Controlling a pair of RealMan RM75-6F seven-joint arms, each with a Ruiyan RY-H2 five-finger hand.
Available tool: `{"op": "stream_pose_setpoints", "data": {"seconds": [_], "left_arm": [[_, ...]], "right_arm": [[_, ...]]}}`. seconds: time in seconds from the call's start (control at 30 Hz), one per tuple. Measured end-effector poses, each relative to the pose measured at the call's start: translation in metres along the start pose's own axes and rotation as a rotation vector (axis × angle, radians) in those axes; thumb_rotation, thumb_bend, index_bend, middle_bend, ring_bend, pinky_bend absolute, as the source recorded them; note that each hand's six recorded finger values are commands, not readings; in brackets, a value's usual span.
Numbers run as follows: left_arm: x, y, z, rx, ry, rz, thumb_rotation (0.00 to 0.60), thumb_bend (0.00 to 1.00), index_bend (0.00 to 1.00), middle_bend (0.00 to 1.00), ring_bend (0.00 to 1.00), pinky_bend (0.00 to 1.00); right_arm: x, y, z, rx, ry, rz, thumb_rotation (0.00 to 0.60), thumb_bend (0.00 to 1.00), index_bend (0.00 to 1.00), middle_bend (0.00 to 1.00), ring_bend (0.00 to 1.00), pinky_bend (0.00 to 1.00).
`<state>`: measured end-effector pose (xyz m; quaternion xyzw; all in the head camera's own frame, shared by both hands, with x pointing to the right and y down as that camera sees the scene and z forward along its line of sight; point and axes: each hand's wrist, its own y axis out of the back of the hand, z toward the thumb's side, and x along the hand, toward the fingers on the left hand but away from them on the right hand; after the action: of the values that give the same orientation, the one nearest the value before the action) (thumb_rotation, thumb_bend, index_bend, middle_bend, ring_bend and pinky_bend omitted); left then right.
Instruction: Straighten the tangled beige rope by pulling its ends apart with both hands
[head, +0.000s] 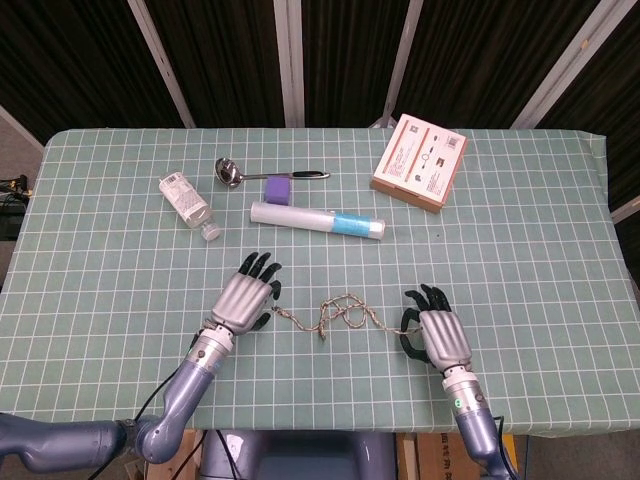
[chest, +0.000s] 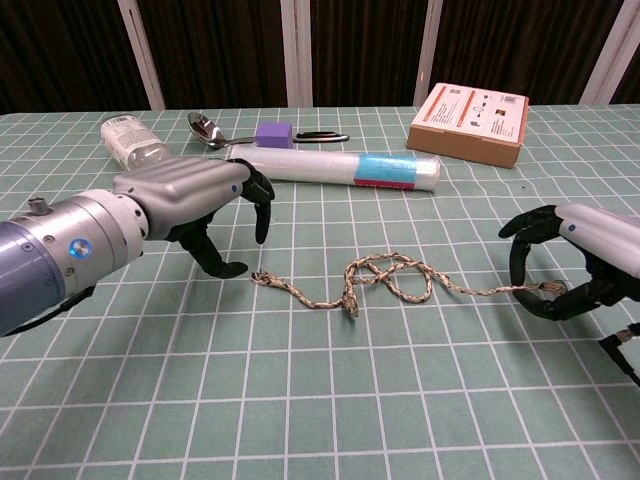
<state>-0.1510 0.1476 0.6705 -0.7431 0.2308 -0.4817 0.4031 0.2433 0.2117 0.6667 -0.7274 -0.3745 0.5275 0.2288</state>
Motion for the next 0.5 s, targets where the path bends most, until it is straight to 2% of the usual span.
{"op": "stream_pose_setpoints", "data": {"seconds": [0.5], "left_arm": [[0.010,-0.017,0.013,0.015,0.022,-0.037,0.600,0.42,0.49,0.15,0.00,0.00]], "right_arm": [[0.000,0.003,-0.003,0.000,-0.005,-0.002,0.600,0.48,0.61,0.20,0.00,0.00]]}}
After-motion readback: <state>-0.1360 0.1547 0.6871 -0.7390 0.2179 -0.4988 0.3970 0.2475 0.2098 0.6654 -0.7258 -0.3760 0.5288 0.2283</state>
